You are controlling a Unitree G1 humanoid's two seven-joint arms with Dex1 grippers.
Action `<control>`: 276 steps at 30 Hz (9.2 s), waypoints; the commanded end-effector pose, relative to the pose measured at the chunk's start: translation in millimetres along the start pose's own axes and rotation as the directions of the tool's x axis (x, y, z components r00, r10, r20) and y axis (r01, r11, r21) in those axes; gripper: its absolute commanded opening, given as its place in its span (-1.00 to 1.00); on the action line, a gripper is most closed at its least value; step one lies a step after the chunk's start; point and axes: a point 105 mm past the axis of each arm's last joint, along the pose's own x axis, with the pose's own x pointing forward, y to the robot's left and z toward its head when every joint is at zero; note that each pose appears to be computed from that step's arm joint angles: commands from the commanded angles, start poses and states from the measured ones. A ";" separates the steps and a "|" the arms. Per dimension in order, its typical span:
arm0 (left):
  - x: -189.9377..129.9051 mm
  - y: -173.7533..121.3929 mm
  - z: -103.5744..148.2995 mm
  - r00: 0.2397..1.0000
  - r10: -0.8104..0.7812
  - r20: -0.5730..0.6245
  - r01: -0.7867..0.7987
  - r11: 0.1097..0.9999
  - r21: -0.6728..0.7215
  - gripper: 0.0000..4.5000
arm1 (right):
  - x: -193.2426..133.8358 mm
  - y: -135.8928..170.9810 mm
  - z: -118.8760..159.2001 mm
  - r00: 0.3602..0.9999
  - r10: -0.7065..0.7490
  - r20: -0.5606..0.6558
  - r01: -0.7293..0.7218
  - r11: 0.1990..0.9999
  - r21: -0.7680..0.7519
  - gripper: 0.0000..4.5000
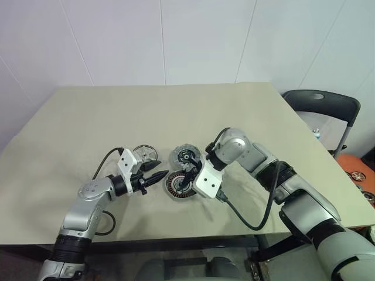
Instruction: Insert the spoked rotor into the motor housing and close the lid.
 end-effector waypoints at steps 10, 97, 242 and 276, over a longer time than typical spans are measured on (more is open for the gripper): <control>-5.7 2.0 4.9 1.000 0.002 0.029 -0.003 0.999 0.047 0.04 | 1.5 -16.5 9.1 0.998 -0.056 0.033 0.057 0.998 -0.012 -0.98; 2.3 -0.6 -0.7 0.999 -0.002 0.047 -0.001 0.999 0.048 0.04 | 8.7 -9.2 -31.5 0.985 -0.138 -0.099 0.141 0.990 0.027 -0.98; -137.7 58.1 20.3 0.787 0.614 0.050 -0.530 0.717 -0.452 0.99 | -28.4 -66.4 -5.9 0.807 -0.586 0.074 0.495 0.739 0.457 -1.00; -36.4 83.9 -23.6 0.888 0.460 -0.019 -0.398 0.744 -0.536 0.99 | -21.7 -46.4 -16.8 0.815 -0.579 -0.012 0.527 0.733 0.431 -1.00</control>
